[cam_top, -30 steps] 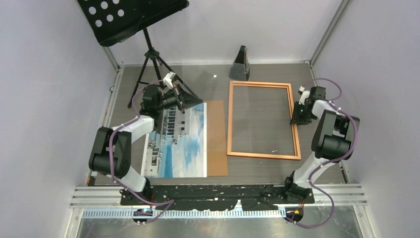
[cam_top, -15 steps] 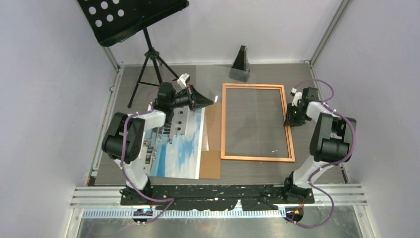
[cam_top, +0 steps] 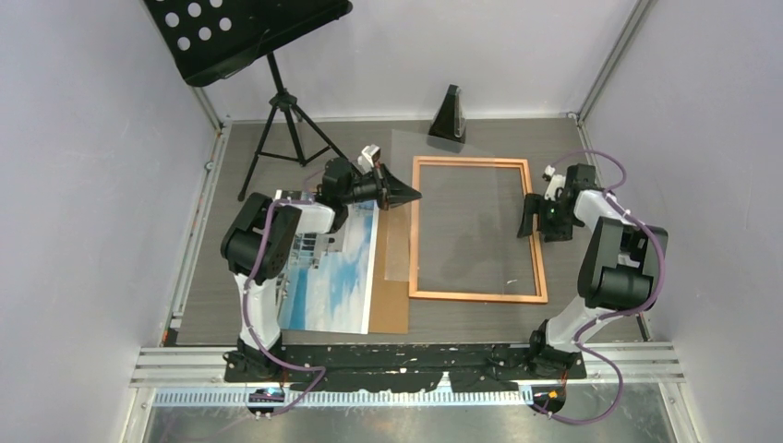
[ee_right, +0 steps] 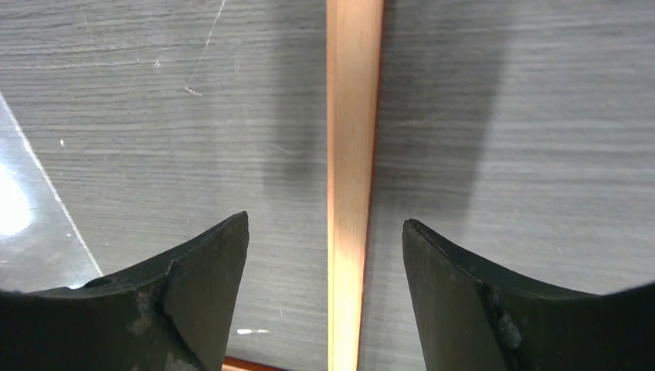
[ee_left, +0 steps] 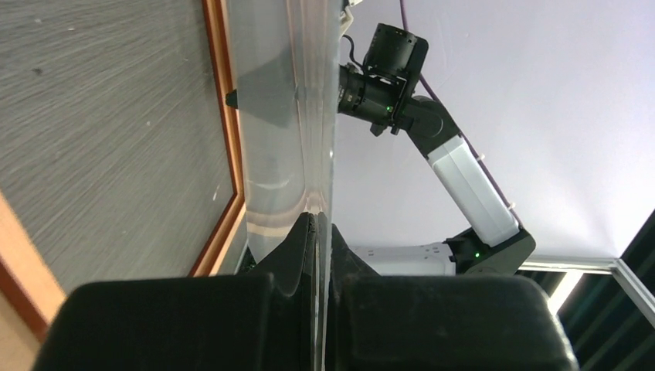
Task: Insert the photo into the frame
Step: Move the photo frame to the center of the board.
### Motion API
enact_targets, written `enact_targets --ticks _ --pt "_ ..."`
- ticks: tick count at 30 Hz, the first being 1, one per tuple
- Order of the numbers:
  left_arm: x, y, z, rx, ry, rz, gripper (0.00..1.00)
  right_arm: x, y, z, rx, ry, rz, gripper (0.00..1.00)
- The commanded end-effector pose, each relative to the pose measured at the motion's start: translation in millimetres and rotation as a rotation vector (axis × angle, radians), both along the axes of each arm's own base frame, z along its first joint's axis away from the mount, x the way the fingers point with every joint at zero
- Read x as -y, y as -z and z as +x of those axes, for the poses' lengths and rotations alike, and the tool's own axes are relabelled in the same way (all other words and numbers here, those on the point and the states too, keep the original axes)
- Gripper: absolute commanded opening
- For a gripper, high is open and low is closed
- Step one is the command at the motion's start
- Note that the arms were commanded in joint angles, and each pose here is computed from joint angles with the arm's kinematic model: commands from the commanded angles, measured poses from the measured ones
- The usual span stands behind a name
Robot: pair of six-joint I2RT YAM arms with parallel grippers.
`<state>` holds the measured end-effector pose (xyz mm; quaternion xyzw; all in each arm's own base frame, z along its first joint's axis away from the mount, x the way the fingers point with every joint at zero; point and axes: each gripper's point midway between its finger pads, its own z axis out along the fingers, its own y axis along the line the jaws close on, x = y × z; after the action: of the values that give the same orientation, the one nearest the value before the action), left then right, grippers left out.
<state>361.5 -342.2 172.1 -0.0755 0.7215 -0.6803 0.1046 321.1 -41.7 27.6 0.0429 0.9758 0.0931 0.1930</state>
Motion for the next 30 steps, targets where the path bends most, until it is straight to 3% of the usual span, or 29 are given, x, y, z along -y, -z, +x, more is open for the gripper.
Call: enact_targets --ticks 1,15,30 --pt "18 -42 7 0.095 -0.007 -0.106 0.00 9 -38 1 0.083 0.056 0.021 0.80" --pt "66 -22 24 0.043 0.016 -0.101 0.00 53 -59 -35 0.160 0.230 0.053 0.79" --pt "95 -6 38 0.005 -0.005 -0.099 0.00 66 -64 -39 0.199 0.281 0.044 0.78"
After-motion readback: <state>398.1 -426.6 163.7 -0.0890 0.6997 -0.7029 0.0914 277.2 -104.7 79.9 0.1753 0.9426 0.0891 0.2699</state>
